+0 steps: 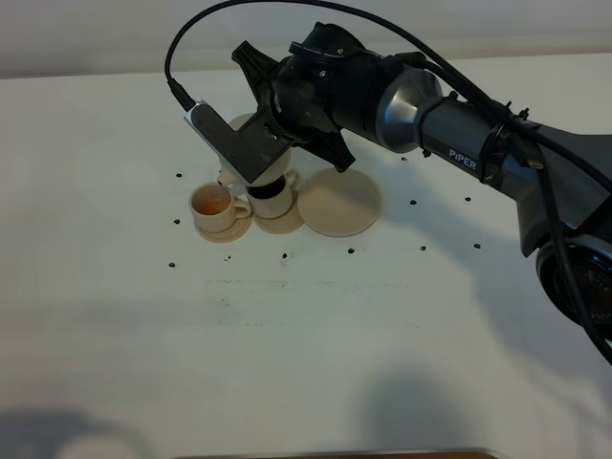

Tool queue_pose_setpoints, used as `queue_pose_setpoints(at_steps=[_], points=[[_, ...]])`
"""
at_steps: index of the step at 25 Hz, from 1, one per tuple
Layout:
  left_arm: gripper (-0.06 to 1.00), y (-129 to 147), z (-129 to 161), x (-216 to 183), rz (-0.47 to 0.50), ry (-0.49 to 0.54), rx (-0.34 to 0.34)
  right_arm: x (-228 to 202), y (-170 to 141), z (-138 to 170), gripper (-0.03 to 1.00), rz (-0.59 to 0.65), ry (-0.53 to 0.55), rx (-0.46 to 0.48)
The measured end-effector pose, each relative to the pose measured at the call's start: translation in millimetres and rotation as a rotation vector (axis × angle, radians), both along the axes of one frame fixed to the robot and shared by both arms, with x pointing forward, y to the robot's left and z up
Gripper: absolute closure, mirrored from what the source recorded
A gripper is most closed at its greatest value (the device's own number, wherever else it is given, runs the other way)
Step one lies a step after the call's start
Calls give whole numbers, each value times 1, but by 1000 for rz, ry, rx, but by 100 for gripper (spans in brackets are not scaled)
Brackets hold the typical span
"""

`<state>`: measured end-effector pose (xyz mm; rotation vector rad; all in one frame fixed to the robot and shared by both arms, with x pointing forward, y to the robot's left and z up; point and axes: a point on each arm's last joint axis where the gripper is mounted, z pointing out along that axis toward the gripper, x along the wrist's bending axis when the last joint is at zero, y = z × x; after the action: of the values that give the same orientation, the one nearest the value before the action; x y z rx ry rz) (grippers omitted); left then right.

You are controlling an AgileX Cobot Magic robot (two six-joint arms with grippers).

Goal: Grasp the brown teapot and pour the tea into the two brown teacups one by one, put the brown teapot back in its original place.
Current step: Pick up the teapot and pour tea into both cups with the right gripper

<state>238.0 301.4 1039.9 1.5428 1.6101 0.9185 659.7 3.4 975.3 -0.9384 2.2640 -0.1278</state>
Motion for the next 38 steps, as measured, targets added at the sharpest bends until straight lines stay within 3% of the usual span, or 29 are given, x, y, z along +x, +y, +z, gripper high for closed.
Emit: queue_pose_setpoints(at_steps=[38], points=[[47,0,0,0,0,0,0,-5,7,3,88,8,-43,-19]])
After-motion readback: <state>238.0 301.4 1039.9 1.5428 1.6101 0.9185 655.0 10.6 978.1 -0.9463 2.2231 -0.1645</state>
